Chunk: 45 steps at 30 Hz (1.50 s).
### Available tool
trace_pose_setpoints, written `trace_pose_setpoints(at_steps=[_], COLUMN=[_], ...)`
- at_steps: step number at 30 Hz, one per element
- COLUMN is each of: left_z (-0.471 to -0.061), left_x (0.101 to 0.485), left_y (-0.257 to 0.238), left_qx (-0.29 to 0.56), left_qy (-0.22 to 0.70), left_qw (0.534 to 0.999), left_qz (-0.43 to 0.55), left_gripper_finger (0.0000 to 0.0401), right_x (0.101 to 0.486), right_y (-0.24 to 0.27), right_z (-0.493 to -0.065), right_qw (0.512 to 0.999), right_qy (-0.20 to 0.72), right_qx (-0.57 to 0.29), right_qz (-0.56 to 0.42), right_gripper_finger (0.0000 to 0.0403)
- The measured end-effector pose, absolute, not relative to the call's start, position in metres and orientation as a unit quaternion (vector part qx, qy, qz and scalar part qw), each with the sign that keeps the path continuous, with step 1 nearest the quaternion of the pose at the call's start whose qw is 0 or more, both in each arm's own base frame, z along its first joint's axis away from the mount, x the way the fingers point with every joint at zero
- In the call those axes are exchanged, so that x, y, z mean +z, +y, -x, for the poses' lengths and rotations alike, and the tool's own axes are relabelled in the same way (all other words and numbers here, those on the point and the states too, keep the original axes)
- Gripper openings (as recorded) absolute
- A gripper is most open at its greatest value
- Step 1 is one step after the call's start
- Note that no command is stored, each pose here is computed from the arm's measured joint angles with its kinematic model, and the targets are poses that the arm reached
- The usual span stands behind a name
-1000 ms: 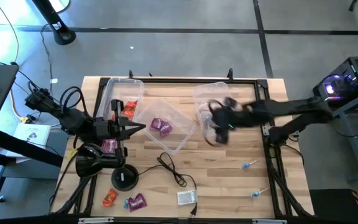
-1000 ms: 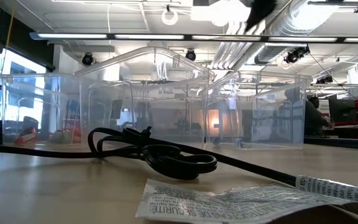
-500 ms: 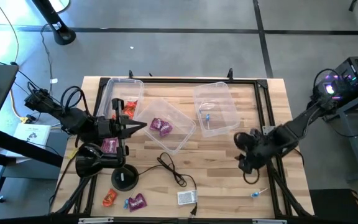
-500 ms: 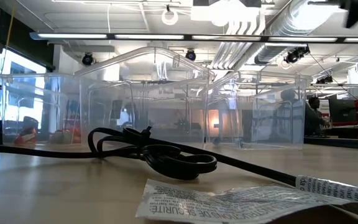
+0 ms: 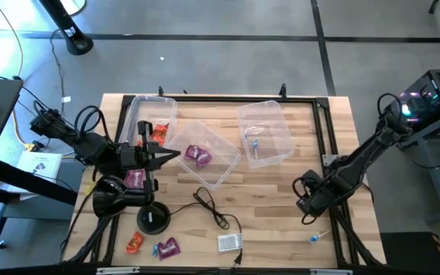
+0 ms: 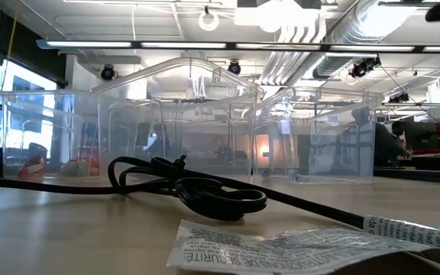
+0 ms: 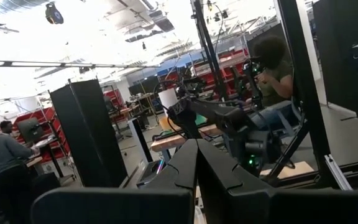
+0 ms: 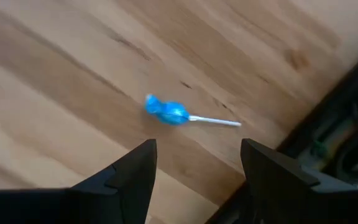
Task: Sort candy
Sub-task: Put the blue candy into the right transparent bin
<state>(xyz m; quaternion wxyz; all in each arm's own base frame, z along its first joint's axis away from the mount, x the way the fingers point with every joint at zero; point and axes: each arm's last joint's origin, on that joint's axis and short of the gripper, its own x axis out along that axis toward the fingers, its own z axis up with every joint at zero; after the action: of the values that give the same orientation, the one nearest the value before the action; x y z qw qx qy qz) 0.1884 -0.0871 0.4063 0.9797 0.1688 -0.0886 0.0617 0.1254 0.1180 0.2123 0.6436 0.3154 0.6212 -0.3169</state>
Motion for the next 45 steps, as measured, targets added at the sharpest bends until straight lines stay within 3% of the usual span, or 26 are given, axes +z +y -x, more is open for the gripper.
trace_pose_setpoints(at_steps=[12,25,34,41,45], left_z=[-0.189,-0.190,-0.190,-0.191,-0.192], left_x=[0.401,0.397,0.396,0.396,0.395], left_y=[-0.088,-0.088,-0.087,-0.085,-0.085], left_qx=[0.056,0.051,0.052,0.057,0.057], left_qy=[-0.067,-0.049,-0.044,-0.043,-0.039], left_qw=[0.982,0.983,0.984,0.984,0.984], left_qz=[-0.169,-0.168,-0.167,-0.165,-0.166], left_gripper_finger=[0.0000,0.0000,0.0000,0.0000,0.0000], right_x=[0.168,0.164,0.164,0.164,0.164], right_y=[0.117,0.120,0.122,0.116,0.114], right_z=[-0.123,-0.123,-0.120,-0.125,-0.123], right_qw=[0.614,0.602,0.631,0.731,0.720], right_qy=[0.596,0.596,0.692,0.652,0.670], right_qx=[-0.328,-0.321,-0.173,-0.116,-0.097], right_qz=[-0.400,-0.423,-0.305,-0.167,-0.150], right_gripper_finger=[0.0227,0.0227,0.0227,0.0227,0.0227])
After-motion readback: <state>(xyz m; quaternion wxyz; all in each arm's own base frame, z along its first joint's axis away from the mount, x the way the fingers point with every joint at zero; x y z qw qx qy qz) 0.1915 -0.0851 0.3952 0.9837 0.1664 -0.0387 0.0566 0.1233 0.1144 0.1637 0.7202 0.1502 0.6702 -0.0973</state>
